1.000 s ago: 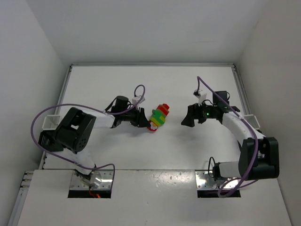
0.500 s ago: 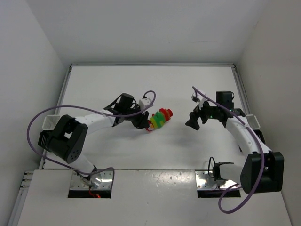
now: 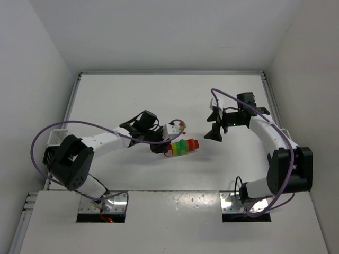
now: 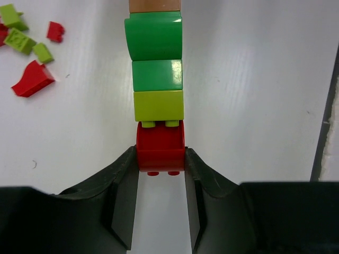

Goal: Sort the legos into containers by color

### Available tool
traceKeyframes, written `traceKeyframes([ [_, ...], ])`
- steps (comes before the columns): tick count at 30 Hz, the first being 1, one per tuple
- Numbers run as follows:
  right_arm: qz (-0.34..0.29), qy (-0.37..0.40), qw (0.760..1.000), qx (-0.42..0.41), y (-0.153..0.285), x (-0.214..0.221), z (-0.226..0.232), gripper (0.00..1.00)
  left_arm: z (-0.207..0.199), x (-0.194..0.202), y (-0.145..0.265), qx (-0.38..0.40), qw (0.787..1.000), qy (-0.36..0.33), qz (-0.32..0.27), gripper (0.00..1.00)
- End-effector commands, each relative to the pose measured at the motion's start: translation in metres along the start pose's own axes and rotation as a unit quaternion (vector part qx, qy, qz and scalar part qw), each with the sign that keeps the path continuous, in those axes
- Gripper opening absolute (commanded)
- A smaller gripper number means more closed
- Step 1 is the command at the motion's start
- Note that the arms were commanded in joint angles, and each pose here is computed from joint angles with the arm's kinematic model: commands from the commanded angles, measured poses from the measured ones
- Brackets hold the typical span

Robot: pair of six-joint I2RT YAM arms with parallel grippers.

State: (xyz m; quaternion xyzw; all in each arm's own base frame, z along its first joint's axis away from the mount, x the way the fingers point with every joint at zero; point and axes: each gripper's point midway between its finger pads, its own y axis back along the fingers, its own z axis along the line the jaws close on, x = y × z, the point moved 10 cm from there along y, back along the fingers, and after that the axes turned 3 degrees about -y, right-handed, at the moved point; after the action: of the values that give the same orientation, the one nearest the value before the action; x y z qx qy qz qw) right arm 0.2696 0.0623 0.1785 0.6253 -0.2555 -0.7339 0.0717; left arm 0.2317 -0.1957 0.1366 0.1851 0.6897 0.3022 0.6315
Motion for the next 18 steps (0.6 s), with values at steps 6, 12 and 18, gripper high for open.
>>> traceKeyframes([
  [6, -0.019, 0.073, 0.989, -0.125, -0.026, -0.014, 0.015, 0.88, -0.004, -0.043, 0.012, 0.008, 0.996, -0.081, -0.048, 0.03],
  [12, -0.016, 0.115, 0.983, -0.143, -0.039, -0.017, 0.027, 0.88, -0.003, -0.051, 0.009, 0.025, 0.995, -0.078, -0.061, 0.03],
  [18, -0.006, 0.12, 0.98, -0.159, -0.054, -0.015, 0.029, 0.88, -0.005, -0.054, 0.006, 0.035, 0.994, -0.077, -0.065, 0.03],
])
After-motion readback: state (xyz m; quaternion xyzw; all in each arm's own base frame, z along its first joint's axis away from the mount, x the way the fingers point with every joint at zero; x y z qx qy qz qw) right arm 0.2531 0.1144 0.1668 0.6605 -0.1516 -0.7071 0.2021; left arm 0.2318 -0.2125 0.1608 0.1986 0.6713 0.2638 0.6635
